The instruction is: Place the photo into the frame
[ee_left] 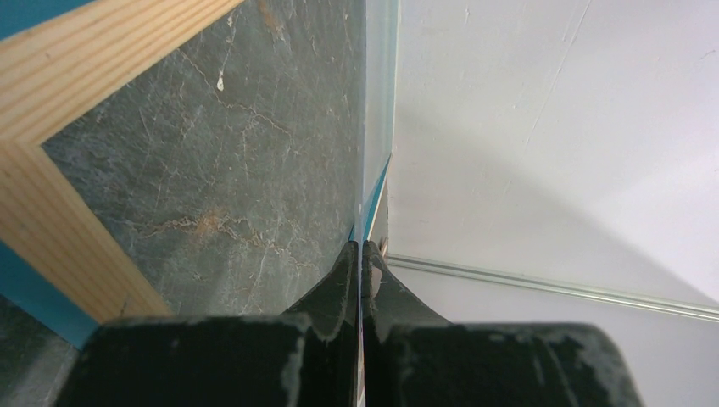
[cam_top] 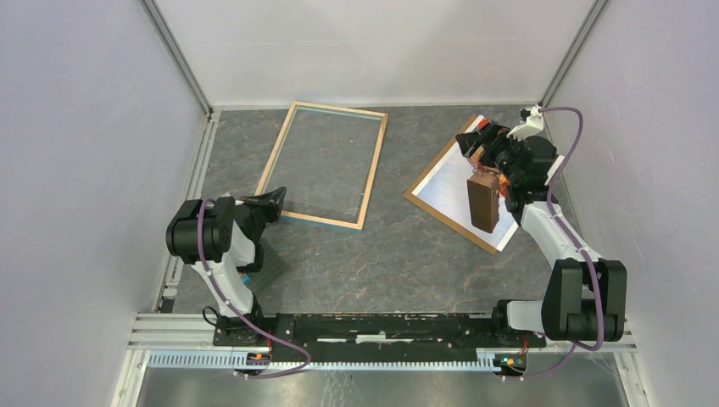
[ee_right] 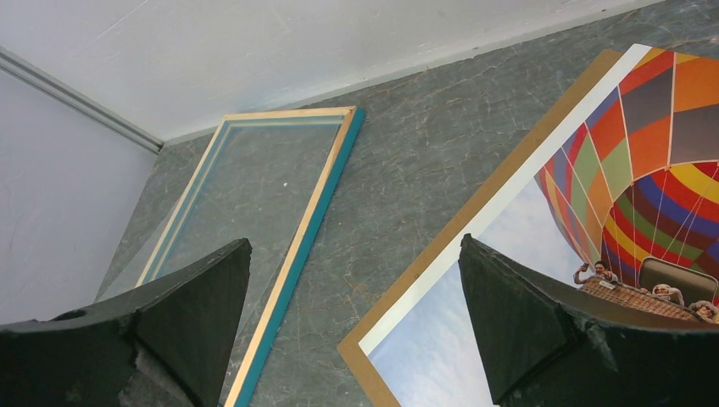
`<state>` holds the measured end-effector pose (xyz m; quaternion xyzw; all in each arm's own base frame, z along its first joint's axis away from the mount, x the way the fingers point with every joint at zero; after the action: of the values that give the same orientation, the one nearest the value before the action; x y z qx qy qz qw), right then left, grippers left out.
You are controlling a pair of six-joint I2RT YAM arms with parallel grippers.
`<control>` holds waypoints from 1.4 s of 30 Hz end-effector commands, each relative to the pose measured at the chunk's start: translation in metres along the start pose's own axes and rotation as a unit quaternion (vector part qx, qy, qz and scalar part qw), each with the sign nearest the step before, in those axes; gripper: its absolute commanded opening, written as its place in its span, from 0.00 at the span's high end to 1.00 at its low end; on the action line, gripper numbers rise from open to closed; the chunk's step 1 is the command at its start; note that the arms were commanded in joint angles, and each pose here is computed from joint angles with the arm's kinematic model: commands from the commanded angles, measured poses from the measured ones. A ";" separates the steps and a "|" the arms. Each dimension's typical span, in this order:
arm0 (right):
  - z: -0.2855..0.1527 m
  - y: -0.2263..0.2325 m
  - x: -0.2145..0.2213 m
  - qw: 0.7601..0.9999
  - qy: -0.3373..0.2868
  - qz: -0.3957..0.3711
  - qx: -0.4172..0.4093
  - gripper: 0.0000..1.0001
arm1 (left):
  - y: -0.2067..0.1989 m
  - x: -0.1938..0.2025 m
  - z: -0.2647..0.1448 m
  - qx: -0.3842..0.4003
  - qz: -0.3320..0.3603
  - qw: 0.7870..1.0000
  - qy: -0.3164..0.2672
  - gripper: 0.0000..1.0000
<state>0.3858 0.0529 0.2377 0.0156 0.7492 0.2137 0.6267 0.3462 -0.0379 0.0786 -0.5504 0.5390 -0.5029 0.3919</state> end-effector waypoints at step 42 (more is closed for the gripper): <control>0.003 0.004 -0.002 1.000 -0.012 -0.008 -0.012 0.02 | 0.004 0.019 -0.003 0.011 -0.063 0.998 0.016 0.98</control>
<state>0.3865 0.0547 0.2346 0.0144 0.7519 0.2155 0.6229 0.3387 -0.0513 0.0608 -0.5793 0.5281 -0.5103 0.3538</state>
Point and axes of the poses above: each gripper's point midway between its finger pads, its own z axis out along the fingers, its own y axis along the line the jaws close on, x = y × z, the point moved 4 cm from there along -z, back along the fingers, and after that the axes turned 11 degrees about -z, right-handed, at the moved point
